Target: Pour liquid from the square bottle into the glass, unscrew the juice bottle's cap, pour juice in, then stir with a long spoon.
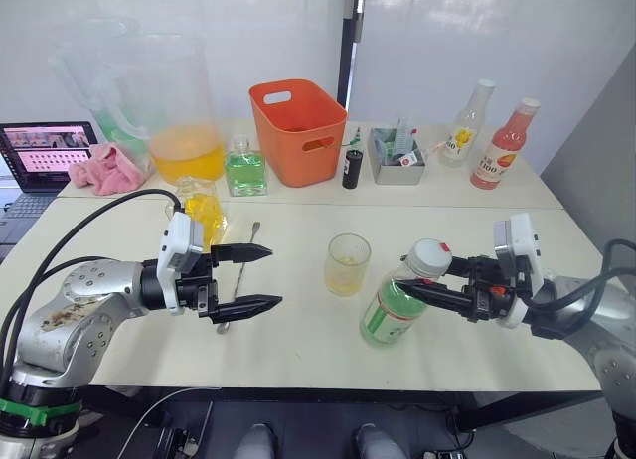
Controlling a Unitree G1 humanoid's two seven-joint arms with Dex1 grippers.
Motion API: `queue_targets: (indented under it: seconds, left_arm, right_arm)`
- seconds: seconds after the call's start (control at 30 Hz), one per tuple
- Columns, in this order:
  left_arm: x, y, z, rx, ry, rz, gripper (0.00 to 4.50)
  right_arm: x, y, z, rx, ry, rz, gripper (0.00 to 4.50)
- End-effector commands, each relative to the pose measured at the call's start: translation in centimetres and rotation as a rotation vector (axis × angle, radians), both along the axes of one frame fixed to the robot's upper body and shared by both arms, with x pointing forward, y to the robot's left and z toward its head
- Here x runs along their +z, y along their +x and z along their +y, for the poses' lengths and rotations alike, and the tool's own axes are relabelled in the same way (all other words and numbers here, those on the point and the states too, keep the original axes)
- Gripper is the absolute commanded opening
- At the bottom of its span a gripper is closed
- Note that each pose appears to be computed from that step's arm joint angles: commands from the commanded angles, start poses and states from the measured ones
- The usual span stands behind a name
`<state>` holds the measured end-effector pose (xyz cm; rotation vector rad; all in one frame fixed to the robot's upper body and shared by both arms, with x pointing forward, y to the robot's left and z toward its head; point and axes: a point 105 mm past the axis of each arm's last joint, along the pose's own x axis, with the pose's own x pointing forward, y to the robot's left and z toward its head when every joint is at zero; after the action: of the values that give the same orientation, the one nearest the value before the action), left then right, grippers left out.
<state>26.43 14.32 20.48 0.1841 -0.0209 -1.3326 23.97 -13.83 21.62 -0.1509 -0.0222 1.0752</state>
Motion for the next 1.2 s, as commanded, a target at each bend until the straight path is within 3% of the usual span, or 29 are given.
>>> queue_targets:
  seconds: [0.03,0.37,0.93,1.0,1.2]
  left_arm:
    - [0.4,0.4,-0.4,-0.05,0.002,-0.028,4.5]
    - [0.0,1.0,-1.1,-0.102,-0.007,-0.021,4.5]
    - [-0.2,0.7,-1.0,-0.092,-0.003,-0.024,4.5]
    - [-0.1,0.7,-1.0,-0.088,-0.003,-0.027,4.5]
    - [0.0,0.4,-0.5,-0.072,0.006,-0.031,4.5]
  right_arm:
    - [1.4,-1.1,0.0,-0.096,0.018,-0.07,1.52]
    - [1.3,-1.3,-0.2,-0.316,0.069,-0.074,1.52]
    - [-0.8,-0.5,1.1,-0.369,0.045,0.025,1.52]
    - [-0.9,-0.6,1.4,-0.347,0.045,0.039,2.54]
    - [-0.1,-0.9,0.8,-0.243,0.01,0.067,4.48]
